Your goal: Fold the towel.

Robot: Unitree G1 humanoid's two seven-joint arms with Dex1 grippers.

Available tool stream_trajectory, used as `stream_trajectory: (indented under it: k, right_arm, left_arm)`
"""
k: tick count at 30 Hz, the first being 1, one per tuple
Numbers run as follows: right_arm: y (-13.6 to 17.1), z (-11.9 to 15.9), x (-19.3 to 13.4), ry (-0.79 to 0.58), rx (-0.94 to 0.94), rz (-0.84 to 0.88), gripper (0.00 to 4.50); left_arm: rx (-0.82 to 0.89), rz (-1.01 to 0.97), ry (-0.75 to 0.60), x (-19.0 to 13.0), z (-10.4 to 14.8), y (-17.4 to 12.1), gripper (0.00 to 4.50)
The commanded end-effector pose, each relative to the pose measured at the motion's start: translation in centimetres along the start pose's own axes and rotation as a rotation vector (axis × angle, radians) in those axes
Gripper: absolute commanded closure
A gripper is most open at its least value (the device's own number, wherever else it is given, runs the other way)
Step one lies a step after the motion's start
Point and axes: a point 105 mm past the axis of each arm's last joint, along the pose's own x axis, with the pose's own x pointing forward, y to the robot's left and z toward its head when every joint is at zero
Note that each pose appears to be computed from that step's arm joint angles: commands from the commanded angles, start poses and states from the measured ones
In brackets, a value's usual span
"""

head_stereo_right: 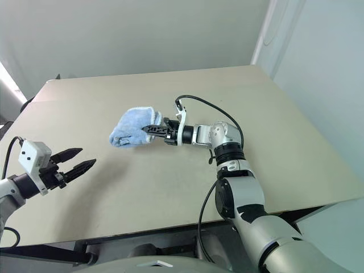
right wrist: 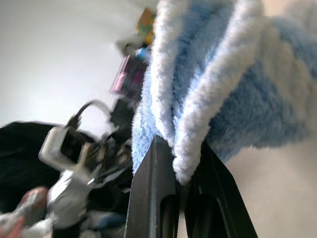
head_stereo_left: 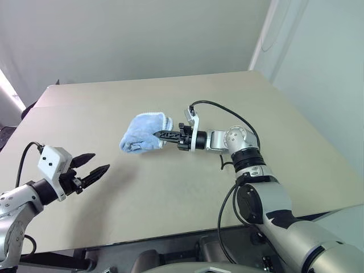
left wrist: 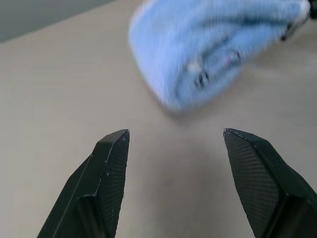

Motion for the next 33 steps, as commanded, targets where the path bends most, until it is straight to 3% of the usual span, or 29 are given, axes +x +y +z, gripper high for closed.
stream_trajectory:
  k: [1,6,10,16,23,27,33]
  right_arm:
    - [-0.9,1.8,0.6,-0.07,-0.067,-0.096,4.49]
    - [-4.9,2.3,-0.2,-0.138,-0.11,-0.315,4.49]
    - [-5.8,1.9,-0.5,-0.141,-0.085,-0.35,4.49]
    - [-5.3,2.2,-0.7,-0.144,-0.078,-0.305,2.63]
    - [-4.4,2.8,-2.8,-0.057,-0.096,-0.251,0.04]
    - [-3.8,4.0,-5.4,-0.008,-0.237,-0.246,0.04]
    - [-0.8,3.1,-7.5,0.085,-0.755,-0.13,0.04]
  left_arm:
    - [-0.025,0.071,0.03,-1.3,-0.4,1.5,1.3]
    - [-0.133,0.1,0.116,-2.6,-3.0,1.4,1.3]
    - [-0.144,0.093,0.148,-2.9,-3.4,0.8,1.3]
    - [-0.152,0.085,0.154,-2.7,-3.3,0.5,1.3]
    - [-0.151,0.069,0.173,-2.3,-3.4,0.5,1.3]
    - [-0.147,0.064,0.174,-2.1,-3.3,0.6,1.3]
    - [-0.149,0.042,0.18,-2.0,-3.1,0.4,1.3]
